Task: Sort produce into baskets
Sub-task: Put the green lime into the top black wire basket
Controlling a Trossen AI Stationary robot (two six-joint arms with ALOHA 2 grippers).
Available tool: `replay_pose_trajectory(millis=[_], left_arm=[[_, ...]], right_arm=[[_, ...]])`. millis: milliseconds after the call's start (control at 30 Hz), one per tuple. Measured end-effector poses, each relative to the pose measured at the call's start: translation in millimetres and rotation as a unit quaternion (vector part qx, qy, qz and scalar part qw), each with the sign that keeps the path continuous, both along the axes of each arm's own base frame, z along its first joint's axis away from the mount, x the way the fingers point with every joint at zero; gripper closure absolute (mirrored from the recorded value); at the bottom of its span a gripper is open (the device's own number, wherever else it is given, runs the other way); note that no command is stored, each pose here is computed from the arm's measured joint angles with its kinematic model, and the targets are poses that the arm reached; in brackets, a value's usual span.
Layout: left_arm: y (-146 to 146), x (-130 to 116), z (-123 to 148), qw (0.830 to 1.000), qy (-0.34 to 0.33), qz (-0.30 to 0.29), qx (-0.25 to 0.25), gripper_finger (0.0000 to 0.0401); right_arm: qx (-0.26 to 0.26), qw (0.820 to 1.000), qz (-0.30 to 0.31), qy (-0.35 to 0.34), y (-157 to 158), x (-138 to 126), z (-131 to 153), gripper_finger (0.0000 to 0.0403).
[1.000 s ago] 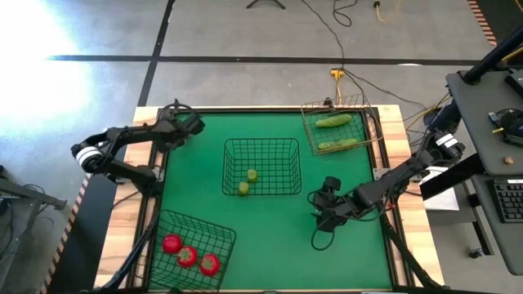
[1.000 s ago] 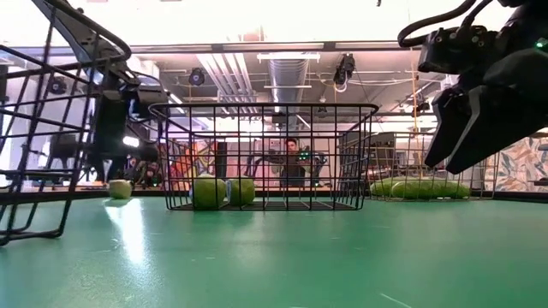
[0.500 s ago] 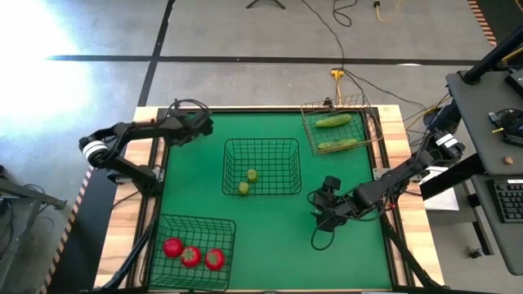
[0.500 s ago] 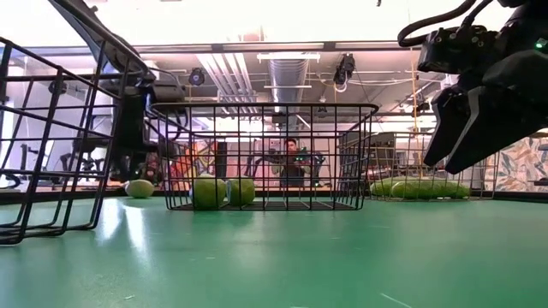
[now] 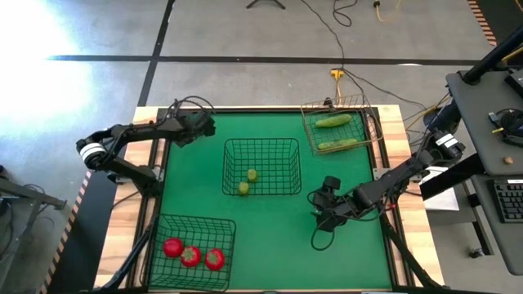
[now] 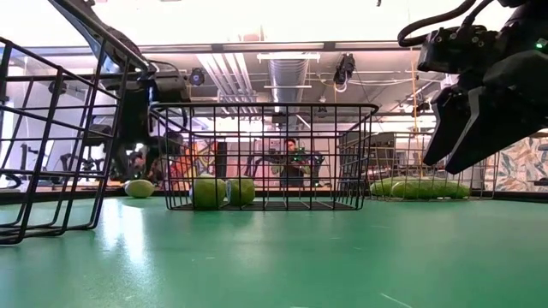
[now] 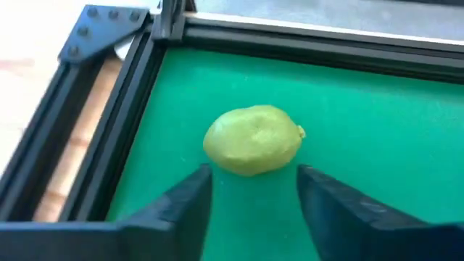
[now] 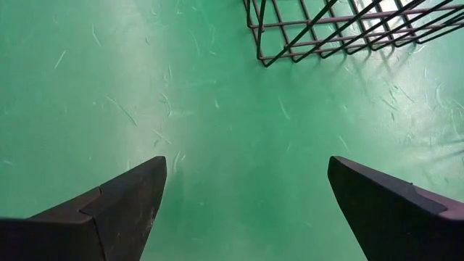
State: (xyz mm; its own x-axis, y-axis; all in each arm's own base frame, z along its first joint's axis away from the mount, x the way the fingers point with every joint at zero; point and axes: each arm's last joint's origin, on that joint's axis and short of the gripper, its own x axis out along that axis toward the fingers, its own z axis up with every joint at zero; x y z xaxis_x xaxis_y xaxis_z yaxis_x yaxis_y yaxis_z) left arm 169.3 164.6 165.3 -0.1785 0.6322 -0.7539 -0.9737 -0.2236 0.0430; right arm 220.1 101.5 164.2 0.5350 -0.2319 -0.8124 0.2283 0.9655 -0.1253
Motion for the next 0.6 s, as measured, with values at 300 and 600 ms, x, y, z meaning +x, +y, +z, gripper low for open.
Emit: replay_pose_trajectory(millis=[300,600], left_arm=[[25.2,-13.2,1.4,0.996,0.002,-0.068,-0.052,0.0079],[36.0,-14.9,-8.0,0.984,0.052,-0.149,-0.077,0.0064]], right_arm=[[0.003,1.0,-0.004,-0.001,0.1,0.0,0.0,0.0026],[0.013,1.0,-0.016,-0.007,0.2,0.4,0.2,0.0026]])
